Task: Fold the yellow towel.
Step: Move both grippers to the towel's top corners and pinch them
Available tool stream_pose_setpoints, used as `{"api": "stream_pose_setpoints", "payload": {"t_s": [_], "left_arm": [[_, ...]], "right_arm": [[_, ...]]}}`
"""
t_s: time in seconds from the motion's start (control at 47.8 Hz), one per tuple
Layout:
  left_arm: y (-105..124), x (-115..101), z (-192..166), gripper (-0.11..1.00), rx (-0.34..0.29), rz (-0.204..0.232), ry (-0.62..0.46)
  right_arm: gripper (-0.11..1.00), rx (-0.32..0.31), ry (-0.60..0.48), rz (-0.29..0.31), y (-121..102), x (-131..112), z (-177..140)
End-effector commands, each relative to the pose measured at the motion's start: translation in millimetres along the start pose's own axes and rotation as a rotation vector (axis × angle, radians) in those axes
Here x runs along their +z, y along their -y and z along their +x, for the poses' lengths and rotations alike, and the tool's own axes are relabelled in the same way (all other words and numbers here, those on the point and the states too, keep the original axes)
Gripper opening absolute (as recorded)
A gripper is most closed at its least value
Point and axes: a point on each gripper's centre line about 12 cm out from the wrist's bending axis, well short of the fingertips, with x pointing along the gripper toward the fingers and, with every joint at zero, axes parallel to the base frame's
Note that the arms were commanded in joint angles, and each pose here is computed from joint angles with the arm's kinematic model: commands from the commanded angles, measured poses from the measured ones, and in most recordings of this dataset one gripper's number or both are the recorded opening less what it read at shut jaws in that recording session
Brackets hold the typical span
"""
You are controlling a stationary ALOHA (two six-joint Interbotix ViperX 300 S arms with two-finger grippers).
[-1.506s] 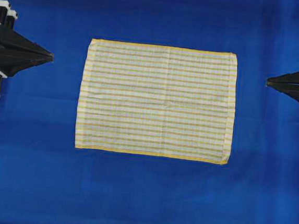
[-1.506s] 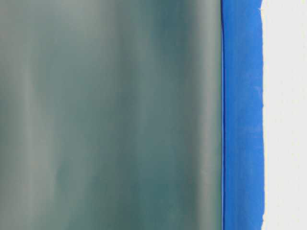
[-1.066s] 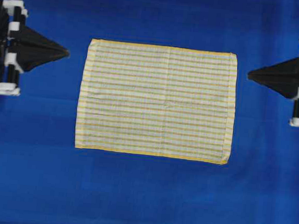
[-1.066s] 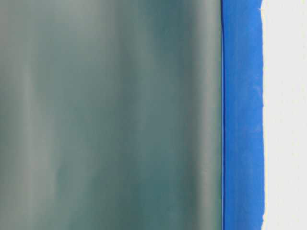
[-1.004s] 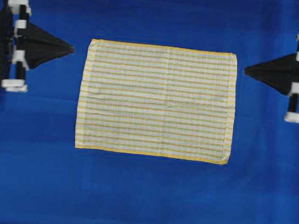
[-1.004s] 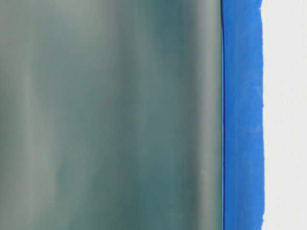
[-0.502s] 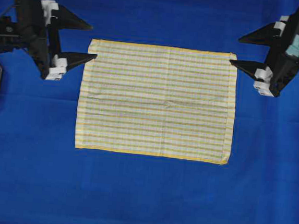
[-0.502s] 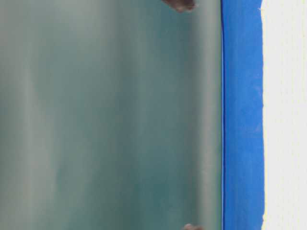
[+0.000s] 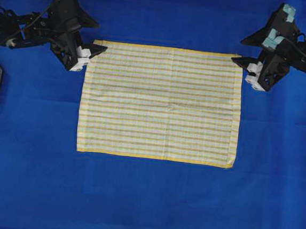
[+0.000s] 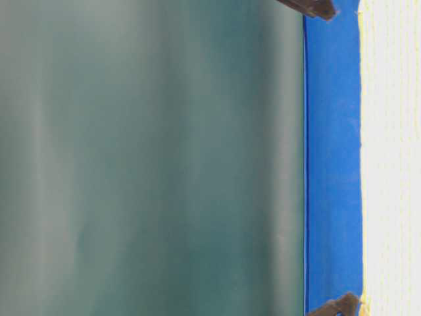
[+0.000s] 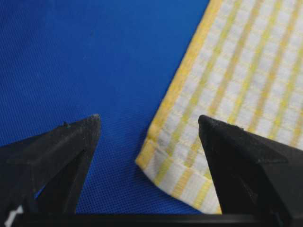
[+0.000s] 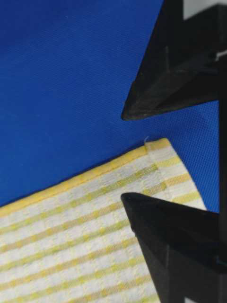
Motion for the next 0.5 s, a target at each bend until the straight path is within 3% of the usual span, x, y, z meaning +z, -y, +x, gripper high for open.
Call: {"api": "stream_pose_setpoints", "payload": {"t_s": [0.0, 0.314, 0.397, 0.481], "left_arm": [[-4, 3, 5, 0.79, 0.011, -0.007, 0.015], [-5, -16, 18, 0.72, 0.015, -0.014, -0.056], [-5, -17, 20, 0.63, 0.014, -0.014, -0.062], [-5, -18, 20, 0.48, 0.014, -0.014, -0.068]], "right_arm": [[0.64, -0.007, 0.019, 0.012, 1, 3, 7], [0.63, -0.019, -0.036, 0.018, 4, -11, 21], [0.60, -0.020, -0.039, 0.018, 4, -12, 21], [0.54, -0.020, -0.039, 0.018, 4, -13, 20]]}}
